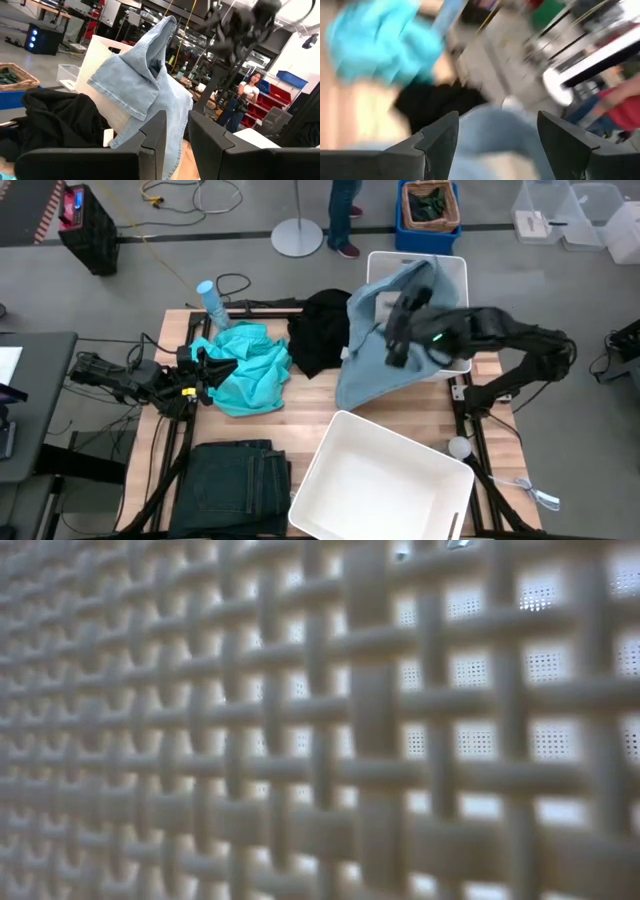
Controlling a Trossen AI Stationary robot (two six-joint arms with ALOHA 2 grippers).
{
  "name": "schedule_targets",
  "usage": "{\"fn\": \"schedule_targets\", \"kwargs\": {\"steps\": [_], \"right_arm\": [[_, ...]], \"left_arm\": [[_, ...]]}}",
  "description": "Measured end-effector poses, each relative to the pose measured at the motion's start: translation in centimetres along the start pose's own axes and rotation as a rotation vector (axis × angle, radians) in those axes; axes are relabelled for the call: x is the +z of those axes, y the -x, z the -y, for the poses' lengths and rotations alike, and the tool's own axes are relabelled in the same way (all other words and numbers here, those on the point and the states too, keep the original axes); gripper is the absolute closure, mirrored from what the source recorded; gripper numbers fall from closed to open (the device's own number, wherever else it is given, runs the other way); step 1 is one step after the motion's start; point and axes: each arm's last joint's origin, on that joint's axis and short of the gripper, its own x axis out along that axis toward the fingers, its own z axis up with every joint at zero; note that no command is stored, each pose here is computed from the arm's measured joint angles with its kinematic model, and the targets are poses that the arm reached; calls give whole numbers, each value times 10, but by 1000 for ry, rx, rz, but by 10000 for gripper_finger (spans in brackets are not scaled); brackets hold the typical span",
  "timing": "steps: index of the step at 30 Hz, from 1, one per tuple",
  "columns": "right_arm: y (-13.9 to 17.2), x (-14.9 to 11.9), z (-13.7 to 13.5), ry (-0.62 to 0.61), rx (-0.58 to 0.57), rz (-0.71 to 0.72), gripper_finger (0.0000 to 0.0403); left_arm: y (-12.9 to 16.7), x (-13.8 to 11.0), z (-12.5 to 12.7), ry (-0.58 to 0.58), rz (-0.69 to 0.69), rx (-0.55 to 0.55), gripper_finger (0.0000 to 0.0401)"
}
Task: Sort clothes
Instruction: Put the light blue pants into the top white laundry bin
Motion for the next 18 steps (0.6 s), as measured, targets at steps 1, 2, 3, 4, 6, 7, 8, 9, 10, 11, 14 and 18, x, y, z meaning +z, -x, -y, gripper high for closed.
{"fn": "schedule_targets", "kwargs": {"steps": [1,2,3,4,6,7,8,9,10,11,14,18], "right_arm": [[-3,-4,-7,22,40,-49,118],[-7,-7,-14,32,86,-102,118],[-11,-10,-19,21,124,-147,118],[-14,-12,-23,1,159,-184,118],[-20,-16,-30,-9,199,-258,118],[-24,-17,-34,-4,201,-286,118],[-28,-17,-37,1,203,-303,118],[-32,-16,-40,-1,207,-315,117],[-36,-15,-42,-2,213,-325,117],[-40,-15,-44,-5,226,-338,117],[-53,-20,-46,-5,279,-419,117],[-76,-27,-53,16,317,-549,117]], "left_arm": [[0,0,0,0,0,0,327],[0,0,0,-1,0,0,327],[0,0,0,-2,-1,0,327],[0,0,0,-2,-1,1,327],[0,0,0,-3,0,0,327],[0,0,0,-5,-2,1,327],[0,0,0,-6,-3,1,327],[0,0,0,-5,-2,1,327],[0,0,0,-5,-2,1,327],[0,0,0,-5,-2,1,327],[0,0,0,-5,-2,1,327],[0,0,0,-6,-2,1,327]]}}
